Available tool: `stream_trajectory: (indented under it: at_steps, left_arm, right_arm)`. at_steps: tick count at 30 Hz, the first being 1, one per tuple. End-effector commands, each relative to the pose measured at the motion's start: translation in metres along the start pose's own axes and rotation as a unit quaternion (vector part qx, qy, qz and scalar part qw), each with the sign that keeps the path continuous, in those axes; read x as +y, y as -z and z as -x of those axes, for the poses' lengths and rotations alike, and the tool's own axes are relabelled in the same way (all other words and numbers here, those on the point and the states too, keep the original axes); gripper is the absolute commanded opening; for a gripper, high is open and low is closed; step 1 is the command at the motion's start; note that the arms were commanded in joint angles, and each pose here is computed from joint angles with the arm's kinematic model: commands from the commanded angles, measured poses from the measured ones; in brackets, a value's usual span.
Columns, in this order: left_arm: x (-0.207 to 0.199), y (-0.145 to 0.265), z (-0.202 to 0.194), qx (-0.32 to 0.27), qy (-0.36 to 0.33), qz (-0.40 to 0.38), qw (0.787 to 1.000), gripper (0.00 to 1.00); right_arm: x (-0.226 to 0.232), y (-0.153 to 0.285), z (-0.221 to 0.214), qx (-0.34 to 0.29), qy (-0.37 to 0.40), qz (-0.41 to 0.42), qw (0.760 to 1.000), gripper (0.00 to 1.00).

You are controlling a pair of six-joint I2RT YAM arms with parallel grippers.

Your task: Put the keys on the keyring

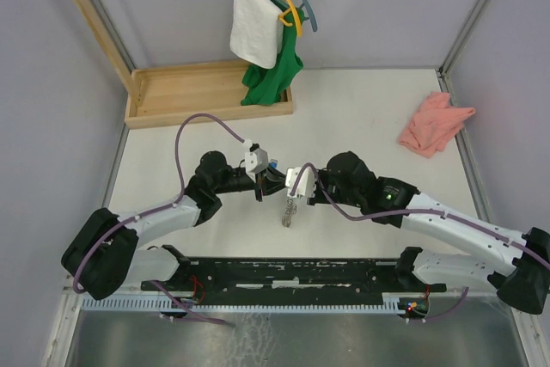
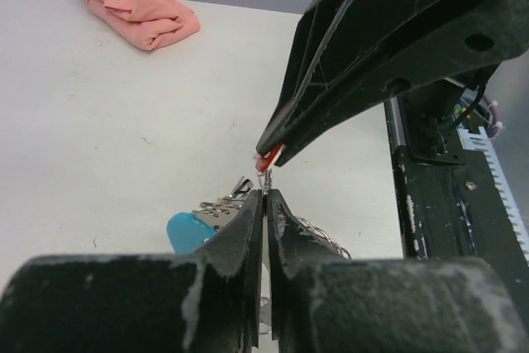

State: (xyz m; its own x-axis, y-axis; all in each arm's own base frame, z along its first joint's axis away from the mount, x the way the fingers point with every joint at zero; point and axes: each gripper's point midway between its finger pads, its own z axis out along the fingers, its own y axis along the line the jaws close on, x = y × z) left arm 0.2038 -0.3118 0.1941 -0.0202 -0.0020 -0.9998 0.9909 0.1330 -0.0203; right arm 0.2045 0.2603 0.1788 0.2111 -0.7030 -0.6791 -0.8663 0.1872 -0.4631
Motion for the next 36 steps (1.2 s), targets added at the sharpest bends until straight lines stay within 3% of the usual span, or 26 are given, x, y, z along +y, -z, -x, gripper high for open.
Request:
stream_trajectory:
  at_steps: [1,3,13,28,33,36]
  left_arm:
    - [-0.001,0.002,0.019,-0.022,-0.042,-0.002,0.999,0.16]
    - [-0.001,0.002,0.017,-0.014,-0.048,-0.006,0.999,0.24]
    - [0.003,0.004,0.015,0.024,-0.087,-0.010,0.996,0.40]
    - [-0.008,-0.005,0.024,0.034,-0.175,-0.103,0.979,0.50]
    - [-0.011,-0.013,0.021,0.039,-0.160,-0.145,0.976,0.51]
    - [-0.008,-0.012,0.018,0.051,-0.133,-0.127,0.982,0.54]
  right_arm:
    - [-0.032,0.017,0.042,-0.037,0.054,-0.031,0.997,0.01]
    - [-0.033,0.018,0.047,-0.038,0.071,-0.019,0.997,0.01]
    - [-0.020,0.023,0.062,-0.052,0.130,0.048,0.989,0.01]
    - [-0.013,0.030,0.061,-0.047,0.197,0.089,0.975,0.01]
    - [-0.013,0.032,0.063,-0.050,0.203,0.092,0.974,0.01]
    - [-0.015,0.032,0.063,-0.042,0.184,0.090,0.978,0.01]
